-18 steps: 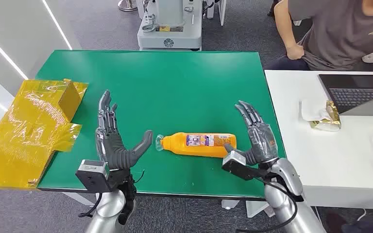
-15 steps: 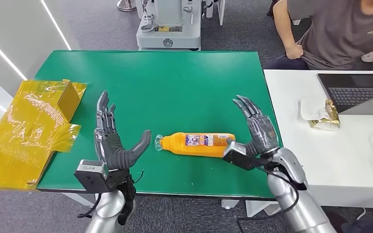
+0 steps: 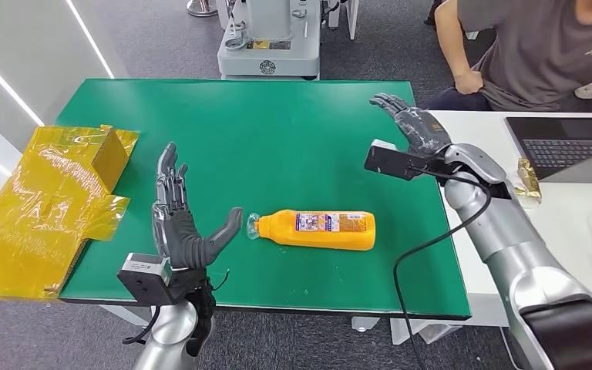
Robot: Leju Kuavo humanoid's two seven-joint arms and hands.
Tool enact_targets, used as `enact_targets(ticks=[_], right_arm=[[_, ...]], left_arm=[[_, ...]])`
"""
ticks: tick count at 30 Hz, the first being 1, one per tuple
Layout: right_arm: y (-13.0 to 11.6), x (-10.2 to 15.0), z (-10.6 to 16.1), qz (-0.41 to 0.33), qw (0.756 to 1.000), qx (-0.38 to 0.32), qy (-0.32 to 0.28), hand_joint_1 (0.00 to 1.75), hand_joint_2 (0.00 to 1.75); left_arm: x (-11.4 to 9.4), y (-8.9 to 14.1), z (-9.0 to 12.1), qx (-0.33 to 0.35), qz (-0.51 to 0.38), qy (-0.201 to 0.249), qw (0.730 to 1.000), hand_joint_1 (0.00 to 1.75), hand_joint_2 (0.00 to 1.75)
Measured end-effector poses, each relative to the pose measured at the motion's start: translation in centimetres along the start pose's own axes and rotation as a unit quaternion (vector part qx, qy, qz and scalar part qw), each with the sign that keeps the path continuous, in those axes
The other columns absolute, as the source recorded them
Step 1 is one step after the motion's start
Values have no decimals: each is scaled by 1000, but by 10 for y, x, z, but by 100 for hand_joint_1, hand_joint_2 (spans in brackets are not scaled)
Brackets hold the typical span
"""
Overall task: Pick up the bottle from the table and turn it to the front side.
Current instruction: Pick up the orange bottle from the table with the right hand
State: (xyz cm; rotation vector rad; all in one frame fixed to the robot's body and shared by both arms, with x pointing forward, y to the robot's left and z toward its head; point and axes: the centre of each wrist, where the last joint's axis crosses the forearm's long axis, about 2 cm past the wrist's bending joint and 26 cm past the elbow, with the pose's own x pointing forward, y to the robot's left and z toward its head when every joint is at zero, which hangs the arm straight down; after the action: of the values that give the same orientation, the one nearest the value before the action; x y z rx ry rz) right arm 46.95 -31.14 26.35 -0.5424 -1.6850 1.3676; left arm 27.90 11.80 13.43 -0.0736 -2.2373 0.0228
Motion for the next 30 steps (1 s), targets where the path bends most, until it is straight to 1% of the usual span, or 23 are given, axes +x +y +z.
enact_targets(ticks=[3,5,8,12,16,23,28,30], right_arm=[[-21,4,-14,-27,998,56,-11,0,175],[-31,9,-24,-36,996,86,-16,0,175],[-28,21,-38,-49,990,130,-21,0,175],[-3,36,-50,-67,980,188,-20,0,175],[30,43,-52,-82,968,238,-15,0,175],[78,52,-48,-112,951,288,-11,0,175],[118,54,-36,-131,940,316,-2,0,175],[130,54,-31,-137,935,328,5,0,175]], left_arm=[[0,0,-3,-1,3,-2,1000,0,175],[0,0,-4,-1,5,-2,1000,0,175],[0,0,-5,1,7,-3,1000,0,175],[-1,0,-6,3,7,-1,1000,0,175],[-2,0,-5,2,5,1,1000,0,175],[-3,0,-3,1,1,3,1000,0,175],[-4,-1,-2,-4,-2,5,1000,0,175],[-5,-1,-2,-6,-3,6,1000,0,175]])
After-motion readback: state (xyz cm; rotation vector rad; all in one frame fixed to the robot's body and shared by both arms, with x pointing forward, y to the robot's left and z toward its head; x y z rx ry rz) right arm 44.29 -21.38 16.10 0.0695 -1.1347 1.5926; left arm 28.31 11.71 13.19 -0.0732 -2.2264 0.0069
